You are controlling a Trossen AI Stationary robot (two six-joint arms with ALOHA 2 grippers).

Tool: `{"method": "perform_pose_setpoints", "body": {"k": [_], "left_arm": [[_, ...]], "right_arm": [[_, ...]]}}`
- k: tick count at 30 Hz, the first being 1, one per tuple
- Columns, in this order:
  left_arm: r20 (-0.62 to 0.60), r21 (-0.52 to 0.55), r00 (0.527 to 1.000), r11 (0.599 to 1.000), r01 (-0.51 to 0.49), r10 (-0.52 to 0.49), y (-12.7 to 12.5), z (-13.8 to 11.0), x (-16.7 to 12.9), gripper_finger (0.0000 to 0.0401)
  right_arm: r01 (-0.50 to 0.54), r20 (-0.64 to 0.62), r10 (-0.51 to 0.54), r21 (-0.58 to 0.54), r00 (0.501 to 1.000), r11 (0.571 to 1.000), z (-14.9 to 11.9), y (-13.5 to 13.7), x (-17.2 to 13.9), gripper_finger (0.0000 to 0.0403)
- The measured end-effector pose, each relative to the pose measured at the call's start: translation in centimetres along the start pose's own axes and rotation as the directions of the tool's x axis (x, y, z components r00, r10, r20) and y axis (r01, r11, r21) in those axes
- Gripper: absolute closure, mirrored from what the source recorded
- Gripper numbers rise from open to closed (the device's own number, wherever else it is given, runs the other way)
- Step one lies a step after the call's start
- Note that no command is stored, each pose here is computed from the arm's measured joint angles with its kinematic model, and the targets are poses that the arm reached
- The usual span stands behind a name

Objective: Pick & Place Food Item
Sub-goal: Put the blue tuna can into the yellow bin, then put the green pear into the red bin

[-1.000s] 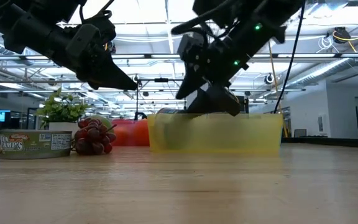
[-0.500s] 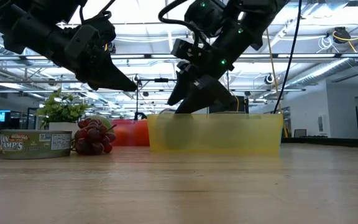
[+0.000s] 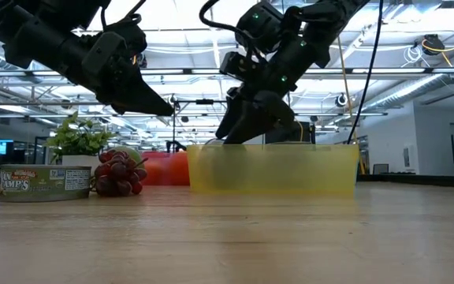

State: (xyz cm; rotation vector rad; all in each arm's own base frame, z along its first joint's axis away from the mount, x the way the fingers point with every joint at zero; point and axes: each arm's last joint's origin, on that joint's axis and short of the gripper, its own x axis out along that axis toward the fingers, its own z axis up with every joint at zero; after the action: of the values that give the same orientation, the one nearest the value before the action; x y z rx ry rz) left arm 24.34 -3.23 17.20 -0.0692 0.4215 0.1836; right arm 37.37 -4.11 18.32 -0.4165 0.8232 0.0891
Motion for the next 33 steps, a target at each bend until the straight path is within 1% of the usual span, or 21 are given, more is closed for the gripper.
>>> {"method": "perform_pose_setpoints", "body": {"k": [2, 5, 8, 12, 16, 17, 19, 22, 23, 25, 26, 28, 31, 33], "left_arm": [[-0.001, -0.003, 1.000, 1.000, 0.000, 0.000, 0.0, 0.0, 0.0, 0.0391], [-0.017, 0.000, 1.000, 1.000, -0.003, 0.003, 0.0, -0.2, 0.0, 0.0391], [-0.020, 0.001, 1.000, 1.000, -0.003, 0.003, 0.0, -0.2, 0.0, 0.0391], [-0.018, 0.000, 1.000, 1.000, -0.003, 0.003, 0.0, -0.2, 0.0, 0.0391], [-0.019, 0.000, 1.000, 1.000, -0.004, 0.004, 0.0, -0.2, 0.0, 0.0391], [-0.021, 0.001, 1.000, 1.000, -0.005, 0.005, 0.1, -0.2, 0.0, 0.0391], [-0.035, 0.005, 0.999, 1.000, -0.007, 0.007, 0.1, -0.3, 0.0, 0.0391], [-0.080, 0.014, 0.997, 1.000, -0.017, 0.018, 0.2, -0.7, -0.2, 0.0391], [-0.093, 0.005, 0.995, 0.999, -0.037, 0.038, 0.3, -0.8, -0.4, 0.0391], [-0.086, -0.071, 0.991, 0.992, -0.108, 0.102, 0.7, -0.5, -0.9, 0.0387], [-0.089, -0.110, 0.987, 0.984, -0.143, 0.134, 0.9, -0.3, -1.2, 0.0382], [-0.123, -0.143, 0.977, 0.971, -0.191, 0.174, 1.3, -0.4, -1.8, 0.0364], [-0.132, -0.218, 0.972, 0.951, -0.219, 0.194, 1.9, 0.2, -2.6, 0.0318], [-0.153, -0.253, 0.966, 0.937, -0.242, 0.208, 2.3, 0.2, -3.1, 0.0282]], "right_arm": [[0.006, -0.038, -0.006, -0.002, 0.999, 1.000, -0.3, 0.0, -0.1, 0.0117], [-0.014, -0.096, 0.014, 0.003, 0.995, 1.000, -0.6, 0.4, -0.4, 0.0117], [-0.054, -0.185, 0.055, 0.008, 0.981, 0.998, -1.1, 1.7, -1.3, 0.0118], [-0.052, -0.161, 0.057, 0.035, 0.985, 0.998, 0.1, 2.4, -3.3, 0.0119], [-0.043, -0.143, 0.051, 0.062, 0.988, 0.997, 0.7, 3.3, -3.8, 0.0126], [-0.040, -0.132, 0.050, 0.079, 0.990, 0.996, 0.8, 3.3, -4.1, 0.0129], [-0.024, -0.067, 0.032, 0.120, 0.997, 0.992, 1.7, 3.2, -5.0, 0.0133], [-0.028, -0.043, 0.037, 0.194, 0.998, 0.981, 2.0, 3.2, -6.4, 0.0139], [-0.026, -0.032, 0.034, 0.219, 0.999, 0.975, 2.2, 3.2, -6.8, 0.0141], [-0.024, -0.013, 0.028, 0.255, 1.000, 0.967, 2.3, 3.3, -8.0, 0.0142], [-0.022, -0.009, 0.025, 0.271, 1.000, 0.962, 2.2, 3.3, -8.5, 0.0143], [-0.023, 0.026, 0.016, 0.291, 1.000, 0.956, 2.2, 3.5, -9.4, 0.0143], [-0.028, 0.024, 0.022, 0.314, 0.999, 0.949, 0.9, 4.1, -10.0, 0.0143], [-0.026, 0.059, 0.006, 0.337, 0.998, 0.941, 0.1, 4.5, -10.4, 0.0145]]}}
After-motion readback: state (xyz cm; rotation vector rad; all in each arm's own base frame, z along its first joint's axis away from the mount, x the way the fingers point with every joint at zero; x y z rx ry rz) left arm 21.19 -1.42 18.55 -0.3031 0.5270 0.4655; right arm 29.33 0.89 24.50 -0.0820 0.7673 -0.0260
